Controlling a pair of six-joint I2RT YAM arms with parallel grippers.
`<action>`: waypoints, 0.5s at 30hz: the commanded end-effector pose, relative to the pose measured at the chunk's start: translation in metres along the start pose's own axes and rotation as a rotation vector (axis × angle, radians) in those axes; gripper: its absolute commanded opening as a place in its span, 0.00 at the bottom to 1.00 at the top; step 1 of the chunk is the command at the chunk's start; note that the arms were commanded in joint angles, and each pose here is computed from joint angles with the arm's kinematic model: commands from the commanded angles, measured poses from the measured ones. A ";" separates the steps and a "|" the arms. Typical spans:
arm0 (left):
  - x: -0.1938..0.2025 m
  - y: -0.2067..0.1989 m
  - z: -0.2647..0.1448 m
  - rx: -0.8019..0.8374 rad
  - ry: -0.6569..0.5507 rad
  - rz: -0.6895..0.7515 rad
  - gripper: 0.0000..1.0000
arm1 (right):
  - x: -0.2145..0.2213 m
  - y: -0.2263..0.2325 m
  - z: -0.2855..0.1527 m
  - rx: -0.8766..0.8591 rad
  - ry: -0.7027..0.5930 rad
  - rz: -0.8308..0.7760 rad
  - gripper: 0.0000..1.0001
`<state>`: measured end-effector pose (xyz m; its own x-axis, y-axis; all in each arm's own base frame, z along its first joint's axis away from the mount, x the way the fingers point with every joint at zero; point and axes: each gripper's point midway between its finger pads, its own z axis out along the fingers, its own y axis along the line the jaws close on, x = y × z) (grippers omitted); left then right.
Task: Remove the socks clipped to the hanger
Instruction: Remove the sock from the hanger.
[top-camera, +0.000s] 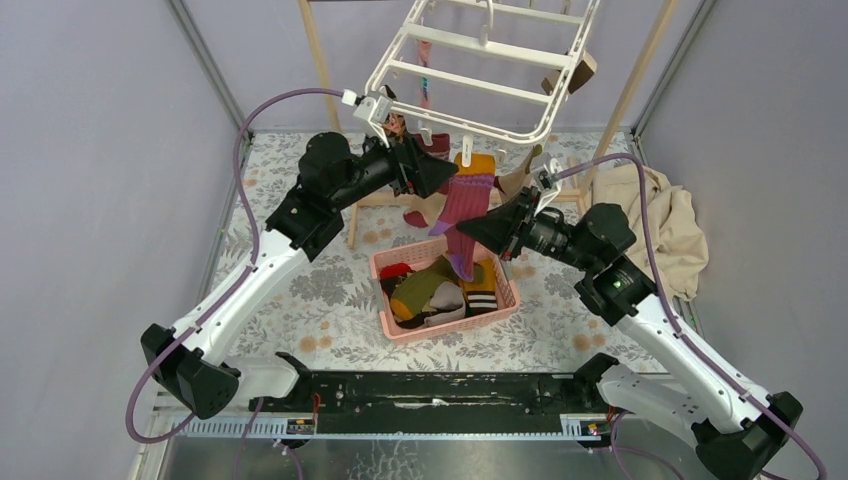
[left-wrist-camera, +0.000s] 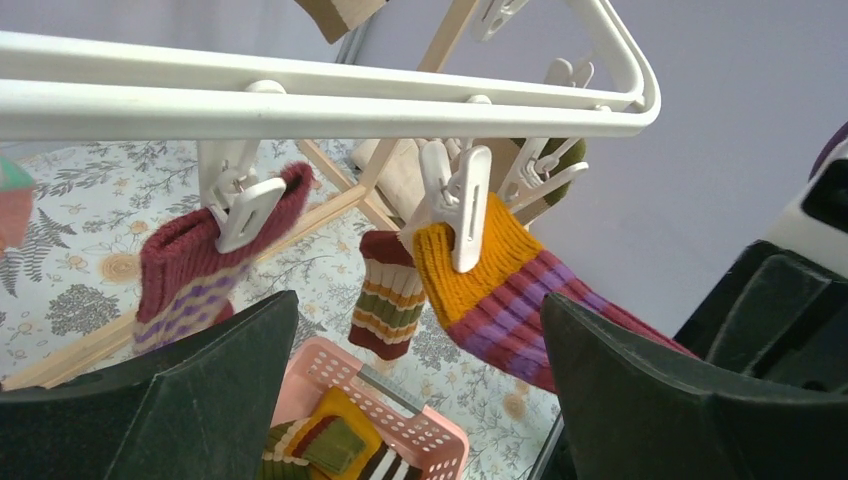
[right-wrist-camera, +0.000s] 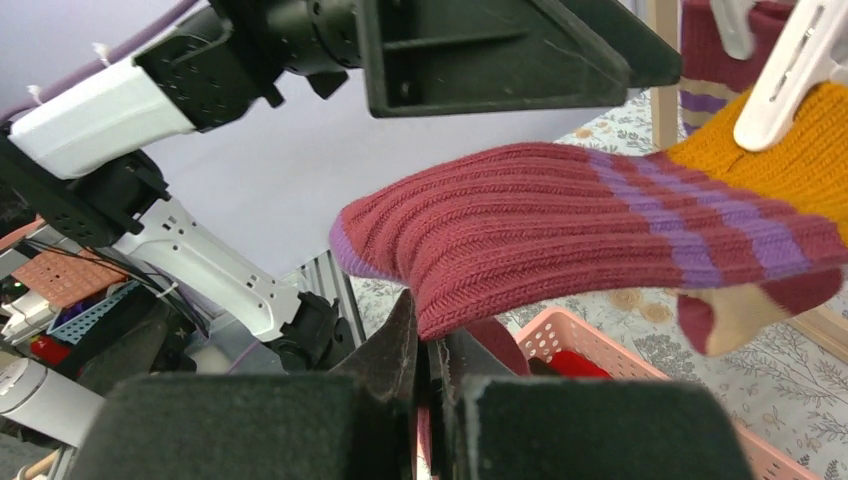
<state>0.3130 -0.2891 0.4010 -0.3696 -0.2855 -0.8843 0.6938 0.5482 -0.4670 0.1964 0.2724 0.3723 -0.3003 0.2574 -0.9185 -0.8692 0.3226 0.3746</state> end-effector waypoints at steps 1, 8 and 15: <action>-0.018 -0.011 0.003 0.073 -0.093 0.024 0.99 | -0.032 0.029 -0.009 -0.078 -0.049 -0.036 0.00; -0.014 -0.017 0.014 0.148 -0.112 -0.016 0.99 | -0.035 0.040 -0.016 -0.104 -0.046 -0.036 0.00; -0.017 -0.027 0.023 0.235 -0.148 -0.088 0.99 | -0.032 0.044 -0.025 -0.101 -0.036 -0.044 0.00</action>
<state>0.3188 -0.3111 0.4043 -0.3774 -0.3717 -0.8482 0.7445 0.4229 -0.5166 0.1727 0.2646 0.3858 -0.3101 0.2423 -0.9193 -0.8880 0.2715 0.3711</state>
